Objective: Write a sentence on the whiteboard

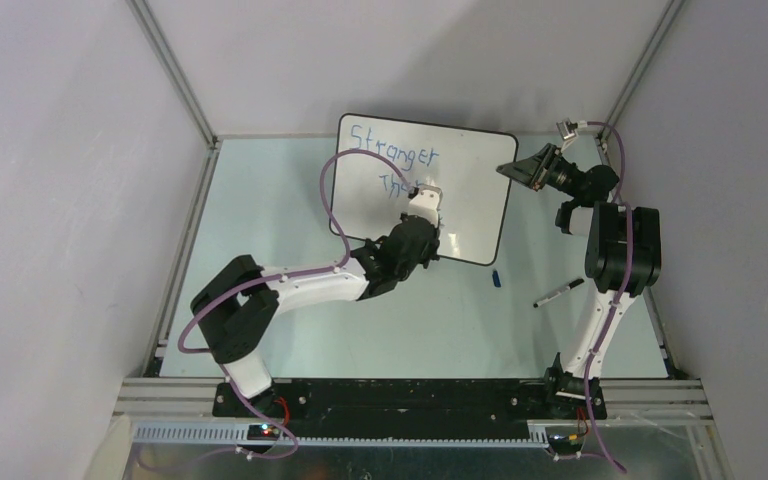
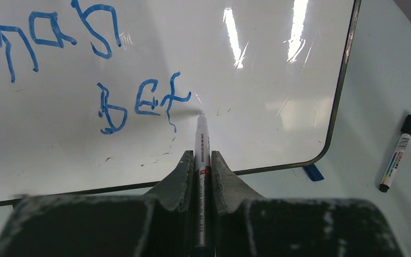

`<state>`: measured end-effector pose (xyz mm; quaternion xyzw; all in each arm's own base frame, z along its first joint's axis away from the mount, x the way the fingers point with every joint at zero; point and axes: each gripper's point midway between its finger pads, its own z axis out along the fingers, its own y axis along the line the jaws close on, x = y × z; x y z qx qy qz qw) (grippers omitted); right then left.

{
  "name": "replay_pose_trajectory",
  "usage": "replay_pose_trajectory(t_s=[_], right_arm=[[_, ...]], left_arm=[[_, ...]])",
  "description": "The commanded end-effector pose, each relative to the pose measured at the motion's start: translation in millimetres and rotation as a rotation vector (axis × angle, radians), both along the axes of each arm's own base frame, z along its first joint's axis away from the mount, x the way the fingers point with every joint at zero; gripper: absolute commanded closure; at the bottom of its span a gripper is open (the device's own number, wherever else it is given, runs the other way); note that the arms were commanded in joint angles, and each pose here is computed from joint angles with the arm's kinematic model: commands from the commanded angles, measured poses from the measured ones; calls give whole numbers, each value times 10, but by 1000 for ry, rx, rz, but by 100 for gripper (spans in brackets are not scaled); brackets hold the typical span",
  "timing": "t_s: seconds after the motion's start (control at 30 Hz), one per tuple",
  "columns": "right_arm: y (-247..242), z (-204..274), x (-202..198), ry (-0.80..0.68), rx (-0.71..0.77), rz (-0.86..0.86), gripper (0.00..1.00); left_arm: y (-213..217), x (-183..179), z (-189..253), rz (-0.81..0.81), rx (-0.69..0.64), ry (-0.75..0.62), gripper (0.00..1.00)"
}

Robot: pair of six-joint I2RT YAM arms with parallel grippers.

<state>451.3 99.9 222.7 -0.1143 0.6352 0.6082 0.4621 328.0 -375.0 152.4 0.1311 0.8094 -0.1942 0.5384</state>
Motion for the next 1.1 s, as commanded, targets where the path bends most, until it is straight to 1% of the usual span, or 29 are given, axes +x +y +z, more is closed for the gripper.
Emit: replay_pose_trajectory(t_s=[0.0, 0.47, 1.07], right_arm=[[17, 398, -108, -79, 8, 2, 100], [12, 395, -107, -79, 7, 1, 100], [13, 397, -107, -78, 8, 1, 100]], left_arm=[[-137, 30, 270, -14, -62, -48, 100], [-201, 21, 344, -39, -64, -65, 100], [-238, 73, 270, -29, -27, -52, 100]])
